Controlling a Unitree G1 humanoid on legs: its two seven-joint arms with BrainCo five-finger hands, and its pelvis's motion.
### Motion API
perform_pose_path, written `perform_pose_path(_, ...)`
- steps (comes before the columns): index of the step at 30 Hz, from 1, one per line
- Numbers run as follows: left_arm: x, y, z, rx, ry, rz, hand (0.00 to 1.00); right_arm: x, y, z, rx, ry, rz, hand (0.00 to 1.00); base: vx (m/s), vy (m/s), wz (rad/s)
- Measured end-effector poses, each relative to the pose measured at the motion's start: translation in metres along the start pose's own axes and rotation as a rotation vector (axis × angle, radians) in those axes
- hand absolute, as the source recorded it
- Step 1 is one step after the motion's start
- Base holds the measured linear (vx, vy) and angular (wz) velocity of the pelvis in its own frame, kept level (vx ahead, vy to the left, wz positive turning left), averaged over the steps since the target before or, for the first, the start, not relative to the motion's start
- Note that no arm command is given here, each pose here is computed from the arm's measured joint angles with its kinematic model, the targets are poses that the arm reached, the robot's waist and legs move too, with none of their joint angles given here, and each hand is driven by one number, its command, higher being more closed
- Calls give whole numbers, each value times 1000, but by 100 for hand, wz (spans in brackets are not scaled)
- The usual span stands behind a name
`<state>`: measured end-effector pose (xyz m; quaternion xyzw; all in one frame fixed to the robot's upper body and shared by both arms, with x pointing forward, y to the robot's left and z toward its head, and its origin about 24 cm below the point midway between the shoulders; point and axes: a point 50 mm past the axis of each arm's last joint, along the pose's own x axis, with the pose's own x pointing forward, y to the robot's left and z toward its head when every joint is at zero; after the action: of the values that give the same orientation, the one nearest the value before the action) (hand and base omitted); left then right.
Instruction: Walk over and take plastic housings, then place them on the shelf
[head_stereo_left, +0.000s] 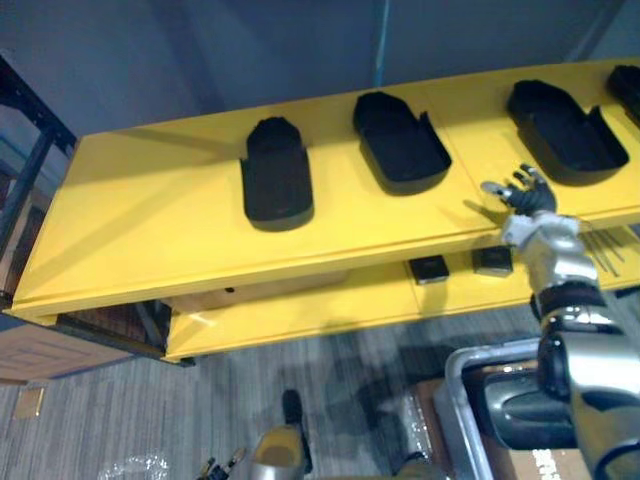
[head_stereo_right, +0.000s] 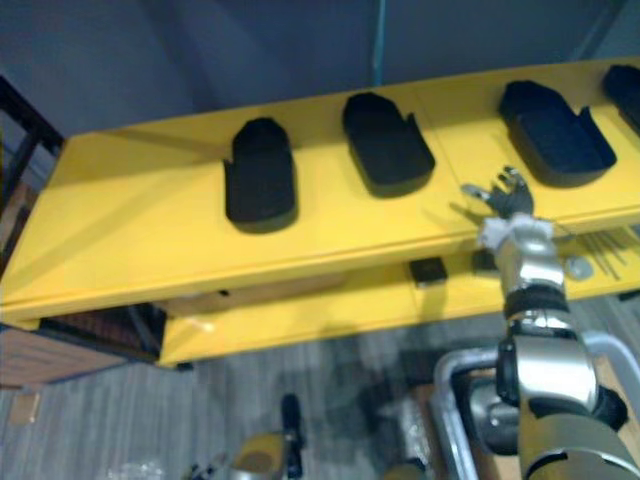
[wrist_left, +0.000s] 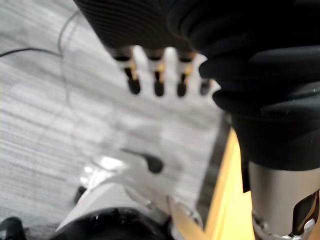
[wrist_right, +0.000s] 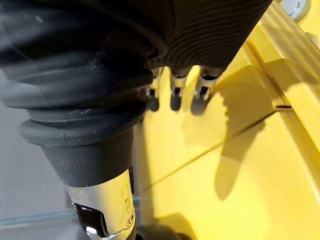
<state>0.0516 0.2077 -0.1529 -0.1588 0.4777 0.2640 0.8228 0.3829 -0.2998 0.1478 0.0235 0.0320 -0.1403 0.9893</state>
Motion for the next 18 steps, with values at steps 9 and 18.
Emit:
perform_pose_path(9,1,3,2,-34,3,11,0,1,-2,20,-15,-88,36,0,-28,-9,10)
perform_pose_path(18,0,-1,-6,-39,43,-5,0,3,10,48,-28,-232,68,0,12,-20,12)
